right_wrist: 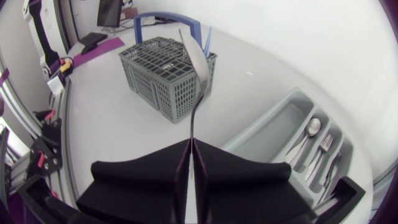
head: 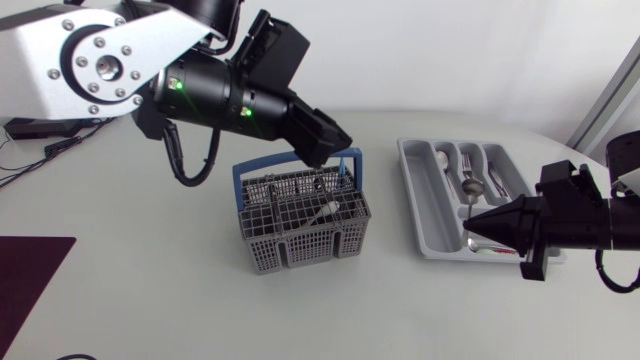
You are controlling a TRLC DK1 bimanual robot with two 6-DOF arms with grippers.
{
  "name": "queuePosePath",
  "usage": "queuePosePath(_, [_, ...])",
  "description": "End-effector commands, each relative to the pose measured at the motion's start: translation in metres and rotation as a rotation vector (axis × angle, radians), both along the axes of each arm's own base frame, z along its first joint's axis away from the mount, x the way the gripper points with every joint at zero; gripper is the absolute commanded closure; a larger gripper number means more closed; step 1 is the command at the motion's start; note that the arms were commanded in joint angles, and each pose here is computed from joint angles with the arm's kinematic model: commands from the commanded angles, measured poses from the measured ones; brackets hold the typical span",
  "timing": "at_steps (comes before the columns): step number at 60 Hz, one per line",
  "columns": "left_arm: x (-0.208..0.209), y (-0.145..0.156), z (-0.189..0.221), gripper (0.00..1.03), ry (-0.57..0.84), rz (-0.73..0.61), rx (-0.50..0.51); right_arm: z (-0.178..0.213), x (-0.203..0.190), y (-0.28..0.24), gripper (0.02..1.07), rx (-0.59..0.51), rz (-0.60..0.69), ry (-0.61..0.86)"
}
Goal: Unload the cutlery basket into the drawer organizer.
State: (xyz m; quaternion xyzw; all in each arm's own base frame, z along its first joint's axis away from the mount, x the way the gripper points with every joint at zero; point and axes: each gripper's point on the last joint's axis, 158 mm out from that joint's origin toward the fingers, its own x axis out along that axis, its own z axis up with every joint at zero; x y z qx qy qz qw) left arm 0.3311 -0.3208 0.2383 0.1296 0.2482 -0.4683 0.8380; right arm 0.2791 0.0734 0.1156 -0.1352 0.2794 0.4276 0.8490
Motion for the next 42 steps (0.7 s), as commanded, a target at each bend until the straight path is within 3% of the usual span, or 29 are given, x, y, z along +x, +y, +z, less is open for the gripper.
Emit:
queuePosePath(1, [-0.001, 0.014, -0.003, 0.06, -0.058, -0.028, 0.077, -0.006, 0.008, -0.015, 1.01, -0.104, 0.049, -0.068])
queuePosePath(23, [0.003, 0.071, -0.076, 0.06, 0.029, -0.056, 0.433, -0.074, 0.029, -0.112, 1.01, -0.578, 0.138, -0.112])
queuePosePath(31, [-0.001, 0.080, -0.083, 0.06, 0.018, -0.082, 0.505, -0.101, 0.042, -0.148, 1.01, -0.783, 0.131, -0.144])
queuePosePath(42, [-0.012, 0.082, -0.085, 0.07, 0.021, -0.121, 0.534, -0.134, 0.043, -0.168, 1.01, -0.912, 0.152, -0.135])
